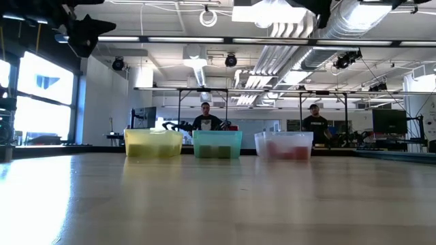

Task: Sort & place blocks by color
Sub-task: Return to Home Position

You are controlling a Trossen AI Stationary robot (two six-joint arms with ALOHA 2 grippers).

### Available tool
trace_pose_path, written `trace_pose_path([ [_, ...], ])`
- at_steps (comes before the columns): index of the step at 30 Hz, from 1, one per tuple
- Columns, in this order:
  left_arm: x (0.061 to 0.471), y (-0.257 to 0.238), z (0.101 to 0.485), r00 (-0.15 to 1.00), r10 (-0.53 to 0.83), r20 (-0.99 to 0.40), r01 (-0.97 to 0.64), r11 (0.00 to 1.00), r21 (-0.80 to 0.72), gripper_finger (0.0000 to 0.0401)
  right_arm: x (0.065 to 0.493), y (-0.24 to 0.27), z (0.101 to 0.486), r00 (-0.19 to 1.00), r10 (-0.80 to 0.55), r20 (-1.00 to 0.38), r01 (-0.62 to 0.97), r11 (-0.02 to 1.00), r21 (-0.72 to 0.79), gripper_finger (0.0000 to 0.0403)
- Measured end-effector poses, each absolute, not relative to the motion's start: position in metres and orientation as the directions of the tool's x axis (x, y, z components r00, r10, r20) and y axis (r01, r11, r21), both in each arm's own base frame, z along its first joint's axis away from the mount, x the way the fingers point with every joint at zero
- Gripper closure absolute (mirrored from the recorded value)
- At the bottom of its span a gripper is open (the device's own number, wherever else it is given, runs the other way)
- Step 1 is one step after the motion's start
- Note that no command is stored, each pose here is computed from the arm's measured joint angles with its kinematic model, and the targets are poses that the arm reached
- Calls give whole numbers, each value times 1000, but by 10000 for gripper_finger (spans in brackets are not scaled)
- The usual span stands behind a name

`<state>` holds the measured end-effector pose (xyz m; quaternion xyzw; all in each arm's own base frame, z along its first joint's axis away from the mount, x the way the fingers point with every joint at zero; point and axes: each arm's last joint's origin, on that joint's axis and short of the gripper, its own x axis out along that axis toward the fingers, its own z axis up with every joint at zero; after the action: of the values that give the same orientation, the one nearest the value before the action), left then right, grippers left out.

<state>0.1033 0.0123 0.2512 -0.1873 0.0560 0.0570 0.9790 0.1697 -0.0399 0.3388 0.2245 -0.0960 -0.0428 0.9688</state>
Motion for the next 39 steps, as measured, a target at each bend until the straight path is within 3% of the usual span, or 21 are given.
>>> trace_pose_path([
  [6, 88, 11, 234, 991, 117, -63, -132, 915, -380, 176, 154, -28, 332, 974, -187, 130, 122, 910, 397, 135],
  [13, 78, 10, 218, 993, 115, 7, -104, 921, -377, 176, 139, -21, 292, 964, -199, 178, 103, 891, 441, 135],
  [19, 84, 10, 201, 993, 114, -43, -122, 922, -366, 176, 122, -17, 263, 944, -182, 274, 43, 894, 446, 135],
  [28, 91, 11, 173, 984, 117, -131, -161, 900, -404, 176, 105, -14, 219, 933, -176, 312, 19, 894, 448, 135],
  [39, 92, 13, 170, 977, 152, -149, -201, 888, -413, 176, 96, -13, 190, 954, -175, 244, 49, 892, 449, 135],
])
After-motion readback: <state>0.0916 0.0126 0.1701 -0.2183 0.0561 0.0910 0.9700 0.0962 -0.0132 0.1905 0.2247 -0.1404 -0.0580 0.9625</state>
